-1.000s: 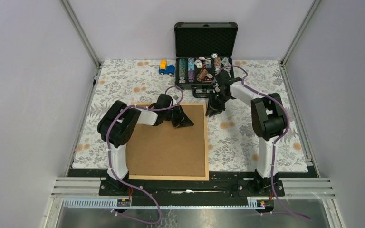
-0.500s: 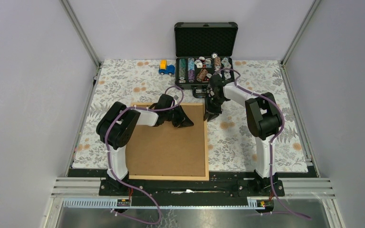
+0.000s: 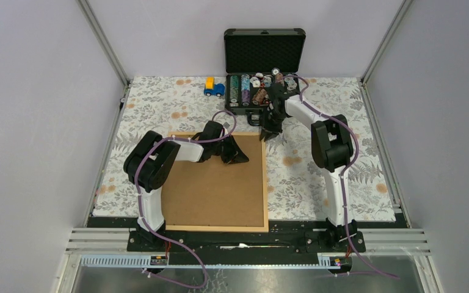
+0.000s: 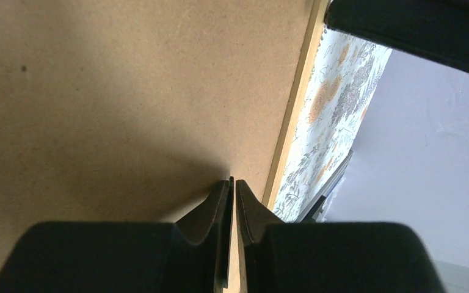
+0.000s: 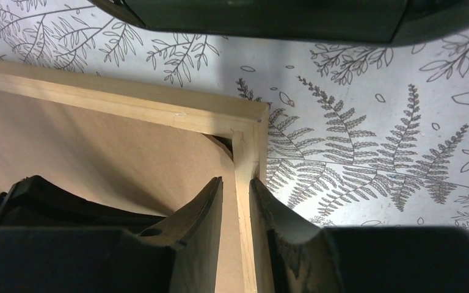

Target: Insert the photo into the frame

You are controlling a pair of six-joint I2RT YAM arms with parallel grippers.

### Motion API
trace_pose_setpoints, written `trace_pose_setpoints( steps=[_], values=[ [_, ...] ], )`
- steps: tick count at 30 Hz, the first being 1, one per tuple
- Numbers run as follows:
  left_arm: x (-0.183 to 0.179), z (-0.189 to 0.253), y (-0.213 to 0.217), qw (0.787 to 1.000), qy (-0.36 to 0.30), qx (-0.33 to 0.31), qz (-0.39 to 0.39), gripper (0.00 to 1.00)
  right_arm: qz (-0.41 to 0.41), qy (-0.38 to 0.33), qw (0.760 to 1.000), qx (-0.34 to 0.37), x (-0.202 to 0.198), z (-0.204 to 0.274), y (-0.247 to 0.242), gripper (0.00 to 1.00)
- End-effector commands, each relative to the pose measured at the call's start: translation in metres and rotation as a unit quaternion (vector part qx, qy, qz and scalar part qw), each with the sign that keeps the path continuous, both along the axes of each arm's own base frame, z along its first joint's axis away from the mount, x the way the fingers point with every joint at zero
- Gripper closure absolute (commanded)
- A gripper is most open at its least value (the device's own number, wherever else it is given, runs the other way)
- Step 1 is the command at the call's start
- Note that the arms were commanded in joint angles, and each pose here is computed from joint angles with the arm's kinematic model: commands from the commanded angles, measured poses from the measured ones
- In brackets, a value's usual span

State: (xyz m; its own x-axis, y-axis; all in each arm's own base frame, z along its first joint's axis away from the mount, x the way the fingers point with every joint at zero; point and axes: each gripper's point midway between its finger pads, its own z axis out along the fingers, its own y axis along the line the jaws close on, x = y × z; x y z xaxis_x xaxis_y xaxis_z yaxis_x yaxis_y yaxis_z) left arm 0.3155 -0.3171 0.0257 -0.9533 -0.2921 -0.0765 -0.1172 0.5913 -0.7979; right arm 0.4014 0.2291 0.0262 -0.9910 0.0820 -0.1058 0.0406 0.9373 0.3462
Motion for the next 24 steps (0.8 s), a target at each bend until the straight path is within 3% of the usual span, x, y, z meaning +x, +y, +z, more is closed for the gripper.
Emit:
trace_pose_setpoints(
  steps=[1, 5, 9, 14, 24],
  values=[
    [0.005, -0.04, 0.031, 0.994, -0.002, 0.101, 0.036, 0.86, -0.004, 0.014, 0.997, -0.082, 0.001, -0.033, -0.016, 0.7],
    [0.006, -0.04, 0.03, 0.994, 0.0, 0.103, 0.034, 0.87, 0.004, 0.042, 0.988, -0.149, -0.025, -0.062, -0.029, 0.71],
    [0.007, -0.041, 0.03, 0.994, 0.001, 0.105, 0.033, 0.87, 0.029, 0.05, 0.968, -0.244, -0.057, -0.084, -0.04, 0.7],
    [0.007, -0.04, 0.03, 0.994, 0.002, 0.107, 0.031, 0.87, 0.066, 0.08, 0.944, -0.313, -0.08, -0.108, -0.047, 0.69],
    [0.007, -0.039, 0.032, 0.993, 0.003, 0.114, 0.027, 0.88, 0.098, 0.105, 0.95, -0.277, -0.07, -0.116, -0.026, 0.59]
  ],
)
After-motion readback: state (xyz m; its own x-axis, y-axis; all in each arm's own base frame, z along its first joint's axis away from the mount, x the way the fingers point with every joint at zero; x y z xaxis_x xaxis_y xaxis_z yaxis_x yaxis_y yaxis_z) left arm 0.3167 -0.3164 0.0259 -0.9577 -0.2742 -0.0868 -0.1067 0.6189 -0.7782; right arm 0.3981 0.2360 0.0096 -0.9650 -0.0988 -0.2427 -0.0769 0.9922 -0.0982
